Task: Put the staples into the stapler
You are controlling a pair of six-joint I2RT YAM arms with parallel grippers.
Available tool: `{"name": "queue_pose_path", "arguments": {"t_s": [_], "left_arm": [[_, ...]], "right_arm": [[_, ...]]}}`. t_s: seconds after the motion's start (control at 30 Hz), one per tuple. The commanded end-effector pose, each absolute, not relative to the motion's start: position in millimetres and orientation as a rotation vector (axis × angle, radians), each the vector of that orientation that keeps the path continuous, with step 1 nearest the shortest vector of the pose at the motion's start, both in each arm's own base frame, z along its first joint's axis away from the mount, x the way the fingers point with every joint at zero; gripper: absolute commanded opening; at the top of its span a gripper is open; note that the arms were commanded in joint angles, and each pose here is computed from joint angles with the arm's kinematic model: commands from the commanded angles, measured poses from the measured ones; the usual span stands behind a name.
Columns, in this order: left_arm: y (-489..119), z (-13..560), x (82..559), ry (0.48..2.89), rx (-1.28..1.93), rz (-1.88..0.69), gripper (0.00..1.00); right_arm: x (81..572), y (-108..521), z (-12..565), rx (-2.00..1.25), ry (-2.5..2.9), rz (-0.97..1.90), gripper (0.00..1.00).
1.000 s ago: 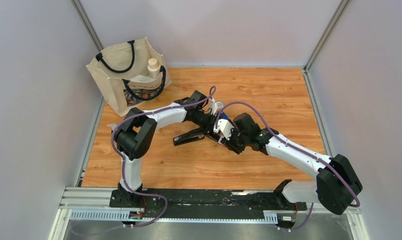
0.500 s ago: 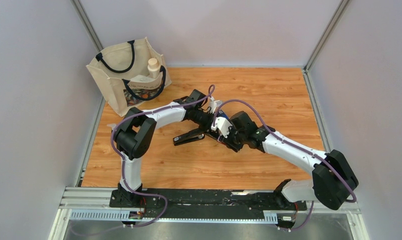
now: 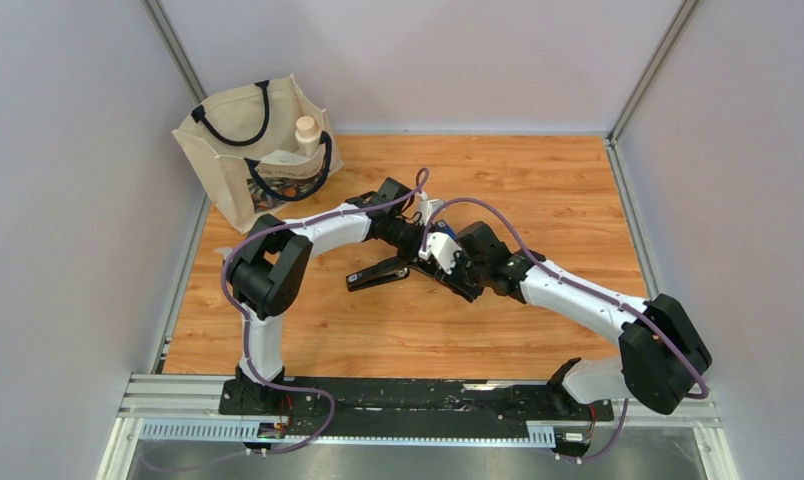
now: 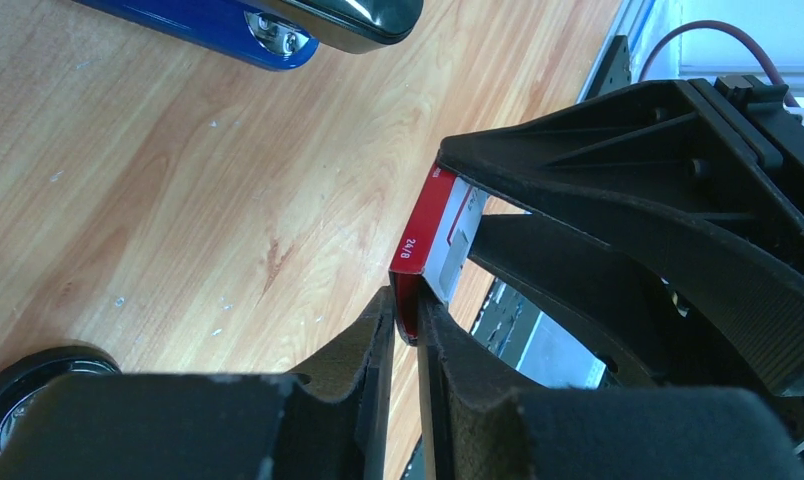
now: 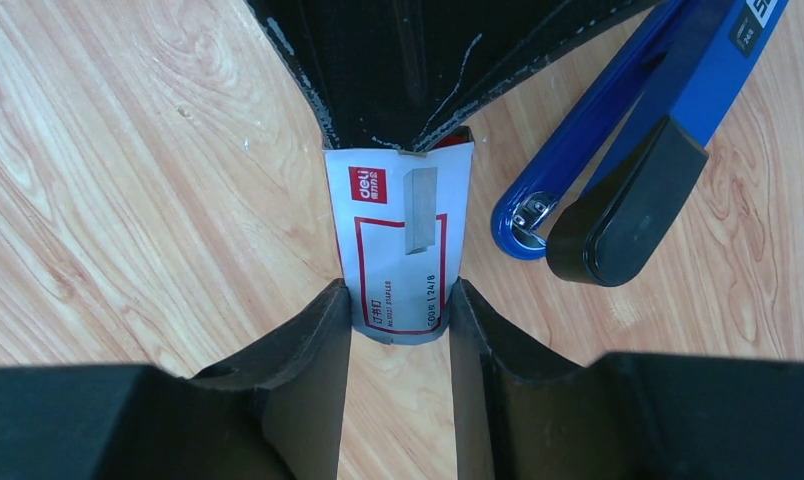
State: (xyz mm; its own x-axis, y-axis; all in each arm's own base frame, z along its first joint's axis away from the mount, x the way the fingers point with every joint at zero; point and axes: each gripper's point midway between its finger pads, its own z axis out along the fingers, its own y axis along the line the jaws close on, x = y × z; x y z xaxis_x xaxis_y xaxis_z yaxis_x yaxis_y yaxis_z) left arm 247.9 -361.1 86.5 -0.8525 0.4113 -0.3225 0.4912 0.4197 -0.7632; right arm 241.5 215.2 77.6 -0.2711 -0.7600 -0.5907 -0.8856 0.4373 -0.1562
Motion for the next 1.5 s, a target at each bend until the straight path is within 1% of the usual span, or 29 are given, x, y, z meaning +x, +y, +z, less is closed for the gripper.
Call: {"name": "queue_pose_path", "arguments": {"t_s": [0.0, 0.1, 0.57, 0.8, 1.03, 1.17, 1.23, 1.3, 1.33, 1.47], "left_arm": [[-373.0, 108.2, 227.2, 2.524, 0.915, -1.537, 0.22], [-373.1, 106.5, 226.4, 2.529, 0.915, -1.545, 0.26], [-372.2, 104.0, 224.7, 2.536, 0.917, -1.55, 0.28], [-369.8, 102.2, 224.5, 2.539, 0.917, -1.543, 0.25], [-367.7, 99.0, 224.3, 2.547, 0.925, -1.522, 0.21], [-365.3, 99.3, 225.9, 2.545, 0.926, -1.508, 0.21], [-364.7, 98.1, 226.2, 2.551, 0.92, -1.505, 0.18], [-365.3, 97.1, 226.8, 2.555, 0.915, -1.507, 0.14], [-365.4, 96.9, 226.9, 2.558, 0.913, -1.507, 0.14], [-364.6, 97.1, 227.0, 2.557, 0.907, -1.505, 0.14]], "right_arm": [[298.5, 266.1, 160.6, -1.183, 1.767, 0.302, 0.39], [298.0, 267.7, 160.9, -1.192, 1.762, 0.305, 0.39], [309.9, 281.4, 176.4, -1.161, 1.738, 0.302, 0.39], [304.8, 268.9, 174.8, -1.164, 1.72, 0.261, 0.4], [301.6, 262.9, 188.7, -1.16, 1.693, 0.249, 0.41], [295.4, 256.3, 184.7, -1.184, 1.689, 0.249, 0.41], [291.0, 254.1, 178.9, -1.201, 1.696, 0.259, 0.42], [287.9, 253.2, 171.8, -1.226, 1.708, 0.262, 0.44], [286.6, 252.7, 167.5, -1.238, 1.721, 0.263, 0.46], [274.3, 249.4, 153.3, -1.322, 1.737, 0.282, 0.62]]}}
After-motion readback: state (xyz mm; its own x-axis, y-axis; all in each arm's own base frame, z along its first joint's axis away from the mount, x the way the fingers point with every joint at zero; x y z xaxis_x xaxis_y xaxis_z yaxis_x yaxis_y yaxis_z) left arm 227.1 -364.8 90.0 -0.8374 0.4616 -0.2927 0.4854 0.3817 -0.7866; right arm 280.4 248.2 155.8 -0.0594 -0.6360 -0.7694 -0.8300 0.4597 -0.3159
